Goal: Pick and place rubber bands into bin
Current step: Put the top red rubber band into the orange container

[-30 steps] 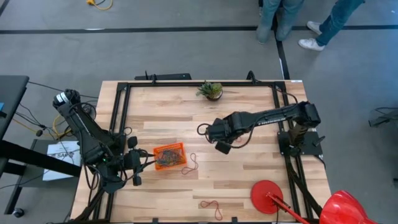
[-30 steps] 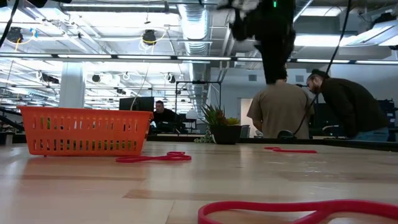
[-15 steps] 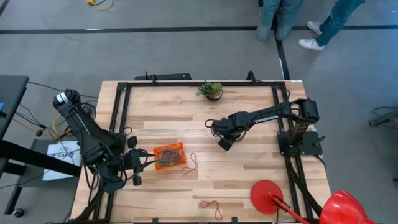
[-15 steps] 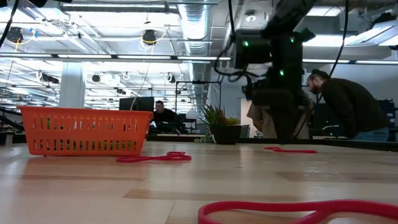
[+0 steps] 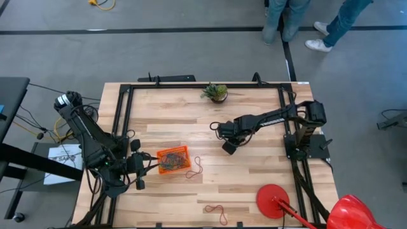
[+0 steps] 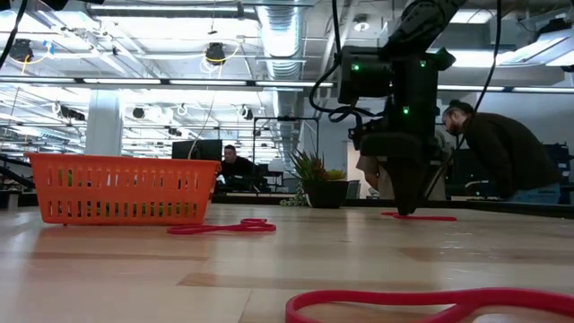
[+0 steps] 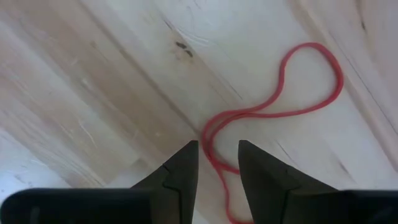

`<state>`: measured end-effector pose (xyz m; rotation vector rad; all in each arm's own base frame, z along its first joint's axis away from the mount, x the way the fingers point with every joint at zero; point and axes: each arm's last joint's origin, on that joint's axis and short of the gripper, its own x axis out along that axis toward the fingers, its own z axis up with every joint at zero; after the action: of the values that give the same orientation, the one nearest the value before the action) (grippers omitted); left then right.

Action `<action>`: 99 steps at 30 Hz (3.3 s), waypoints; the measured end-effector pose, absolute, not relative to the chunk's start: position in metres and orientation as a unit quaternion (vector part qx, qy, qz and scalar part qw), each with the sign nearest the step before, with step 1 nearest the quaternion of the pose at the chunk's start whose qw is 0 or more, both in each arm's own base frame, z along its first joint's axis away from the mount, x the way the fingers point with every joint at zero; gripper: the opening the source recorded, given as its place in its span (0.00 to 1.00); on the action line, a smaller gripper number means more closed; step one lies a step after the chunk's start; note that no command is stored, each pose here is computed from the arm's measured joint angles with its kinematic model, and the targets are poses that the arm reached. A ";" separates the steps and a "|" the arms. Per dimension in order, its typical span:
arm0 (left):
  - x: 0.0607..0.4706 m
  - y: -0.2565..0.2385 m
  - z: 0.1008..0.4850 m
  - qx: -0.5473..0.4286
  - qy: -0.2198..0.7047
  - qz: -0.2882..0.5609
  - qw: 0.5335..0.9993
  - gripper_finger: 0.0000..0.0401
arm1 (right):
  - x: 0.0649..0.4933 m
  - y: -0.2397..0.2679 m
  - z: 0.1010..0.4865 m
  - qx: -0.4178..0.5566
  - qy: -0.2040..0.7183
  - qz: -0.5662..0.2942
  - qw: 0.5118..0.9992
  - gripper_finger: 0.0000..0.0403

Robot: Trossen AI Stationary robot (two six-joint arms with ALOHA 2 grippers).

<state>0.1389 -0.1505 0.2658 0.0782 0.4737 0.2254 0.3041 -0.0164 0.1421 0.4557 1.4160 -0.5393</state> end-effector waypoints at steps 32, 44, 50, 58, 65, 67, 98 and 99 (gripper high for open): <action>0.139 -0.149 0.267 0.053 0.221 0.125 0.966 0.22 | 0.351 0.021 0.176 0.176 0.471 -0.205 0.840 0.01; 0.139 -0.149 0.267 0.059 0.213 0.133 0.966 0.22 | 0.412 0.098 0.253 0.046 0.186 -0.022 0.981 0.00; 0.139 -0.149 0.267 0.060 0.211 0.135 0.966 0.22 | 0.436 0.104 0.205 0.043 0.178 -0.020 0.983 0.00; 0.139 -0.149 0.267 0.061 0.210 0.137 0.966 0.22 | 0.469 0.089 0.168 0.095 0.190 -0.030 0.977 0.03; 0.140 -0.149 0.266 0.063 0.214 0.135 0.966 0.22 | 0.480 0.086 0.161 0.091 0.256 -0.020 0.962 0.13; 0.140 -0.149 0.266 0.062 0.216 0.133 0.965 0.22 | 0.480 0.089 0.163 0.091 0.260 -0.014 0.961 0.16; 0.247 -0.125 0.233 -0.050 0.337 -0.012 0.940 0.22 | 0.323 0.159 0.351 0.032 0.312 0.082 0.946 0.20; 0.255 -0.126 0.227 -0.044 0.354 -0.026 0.934 0.22 | 0.321 0.162 0.350 0.028 0.314 0.086 0.945 0.20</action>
<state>0.2553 -0.1259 0.2267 -0.0910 0.7231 -0.0526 0.3211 0.1619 0.3502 0.0580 0.6390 0.1751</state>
